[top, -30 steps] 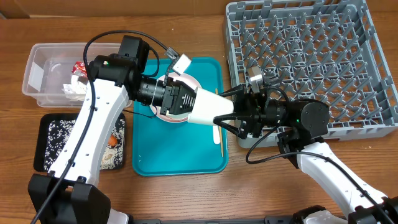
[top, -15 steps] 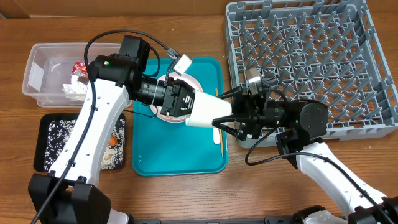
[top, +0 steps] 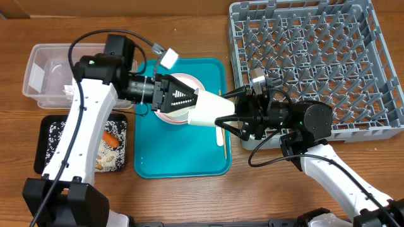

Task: Sort waste into correct bins and load items into the dishwasher
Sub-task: 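Open the left gripper and carry the white cup right with the right gripper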

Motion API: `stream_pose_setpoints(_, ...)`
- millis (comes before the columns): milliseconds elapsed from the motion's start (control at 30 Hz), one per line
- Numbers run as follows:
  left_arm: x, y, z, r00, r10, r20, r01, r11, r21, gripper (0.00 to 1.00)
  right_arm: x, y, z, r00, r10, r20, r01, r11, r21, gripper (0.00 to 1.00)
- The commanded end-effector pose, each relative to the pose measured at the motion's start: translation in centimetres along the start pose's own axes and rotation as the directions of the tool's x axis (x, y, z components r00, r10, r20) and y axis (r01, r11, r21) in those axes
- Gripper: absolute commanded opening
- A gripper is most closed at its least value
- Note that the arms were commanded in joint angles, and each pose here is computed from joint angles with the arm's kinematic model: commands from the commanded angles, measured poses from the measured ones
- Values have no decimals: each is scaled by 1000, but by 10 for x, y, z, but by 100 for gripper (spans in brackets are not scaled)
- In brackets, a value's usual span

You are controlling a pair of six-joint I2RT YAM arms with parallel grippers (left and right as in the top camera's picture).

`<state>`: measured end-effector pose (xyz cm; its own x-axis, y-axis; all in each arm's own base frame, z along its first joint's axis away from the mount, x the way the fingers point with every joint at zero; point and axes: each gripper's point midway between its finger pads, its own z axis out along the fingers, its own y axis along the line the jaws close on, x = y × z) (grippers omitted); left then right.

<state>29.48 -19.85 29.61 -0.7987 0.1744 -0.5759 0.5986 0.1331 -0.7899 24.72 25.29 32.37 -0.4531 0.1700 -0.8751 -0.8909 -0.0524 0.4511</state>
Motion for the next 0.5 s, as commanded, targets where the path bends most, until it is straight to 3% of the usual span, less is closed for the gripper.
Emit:
stream_pose_setpoints(0, -7, 0, -14, 999, 9, 37, -8, 1000, -28, 51, -3, 5, -1, 999, -29, -16, 29, 999, -20, 53)
stream_pose_setpoints(467, -11, 6, -22, 998, 18, 55, -15, 998, -54, 51, -9, -11, -14, 1000, -1, 3, 1, 999, 44, 51)
